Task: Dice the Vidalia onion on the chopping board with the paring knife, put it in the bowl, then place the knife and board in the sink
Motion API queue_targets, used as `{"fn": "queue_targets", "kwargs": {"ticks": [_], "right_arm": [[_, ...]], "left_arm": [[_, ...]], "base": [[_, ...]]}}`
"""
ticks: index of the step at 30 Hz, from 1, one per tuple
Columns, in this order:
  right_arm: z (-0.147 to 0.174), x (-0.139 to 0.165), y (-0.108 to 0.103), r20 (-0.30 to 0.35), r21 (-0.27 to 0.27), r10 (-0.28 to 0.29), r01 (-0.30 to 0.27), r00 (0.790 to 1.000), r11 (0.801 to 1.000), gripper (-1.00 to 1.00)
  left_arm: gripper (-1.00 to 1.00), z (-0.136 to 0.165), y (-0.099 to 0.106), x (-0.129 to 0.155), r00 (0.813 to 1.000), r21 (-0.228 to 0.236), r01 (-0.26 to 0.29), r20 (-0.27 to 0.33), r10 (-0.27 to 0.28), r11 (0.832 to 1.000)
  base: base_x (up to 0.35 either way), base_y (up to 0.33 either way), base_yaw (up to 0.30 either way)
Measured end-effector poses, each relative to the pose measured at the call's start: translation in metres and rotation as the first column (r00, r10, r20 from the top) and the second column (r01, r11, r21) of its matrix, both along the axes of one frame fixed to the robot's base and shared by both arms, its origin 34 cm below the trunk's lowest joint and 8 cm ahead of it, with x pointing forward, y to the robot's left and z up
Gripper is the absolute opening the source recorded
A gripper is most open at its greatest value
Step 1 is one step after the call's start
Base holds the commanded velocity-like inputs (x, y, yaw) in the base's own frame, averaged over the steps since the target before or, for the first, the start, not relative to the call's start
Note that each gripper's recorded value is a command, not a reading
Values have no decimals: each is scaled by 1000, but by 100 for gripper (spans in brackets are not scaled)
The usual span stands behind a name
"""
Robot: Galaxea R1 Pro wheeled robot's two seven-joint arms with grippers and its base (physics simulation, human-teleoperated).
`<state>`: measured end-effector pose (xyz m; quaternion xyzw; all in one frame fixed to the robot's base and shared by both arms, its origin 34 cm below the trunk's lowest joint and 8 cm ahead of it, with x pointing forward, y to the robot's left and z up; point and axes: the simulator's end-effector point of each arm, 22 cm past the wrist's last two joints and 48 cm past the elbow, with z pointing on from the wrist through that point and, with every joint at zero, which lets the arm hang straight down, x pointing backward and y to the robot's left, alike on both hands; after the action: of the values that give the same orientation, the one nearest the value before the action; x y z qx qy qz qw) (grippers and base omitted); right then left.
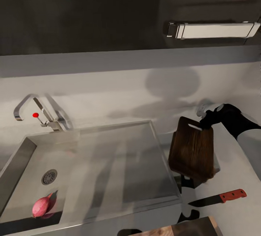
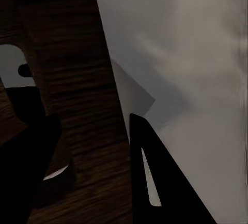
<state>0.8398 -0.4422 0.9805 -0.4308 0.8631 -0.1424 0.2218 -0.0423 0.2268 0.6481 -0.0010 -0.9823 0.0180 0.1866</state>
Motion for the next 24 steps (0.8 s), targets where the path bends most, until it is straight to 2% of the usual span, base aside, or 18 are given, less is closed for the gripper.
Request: {"fn": "queue_targets", "kwargs": {"ticks": [6,18,24], "right_arm": [[11,3,-1,27,35,-26,25,999,999,-100],[26,3,-1,48,43,-32,30,998,999,-100],[36,4,-2,67,67,-50,46,997,997,-100]], "left_arm": [[100,-1,0,3,1000,0,0,10,0,1000],[100,-4,0,11,1000,0,1,30,-1,1000],[100,-6,0,14,999,0,1,40,-1,1000]], "base": [[0,0,0],[0,0,0],[0,0,0]]}}
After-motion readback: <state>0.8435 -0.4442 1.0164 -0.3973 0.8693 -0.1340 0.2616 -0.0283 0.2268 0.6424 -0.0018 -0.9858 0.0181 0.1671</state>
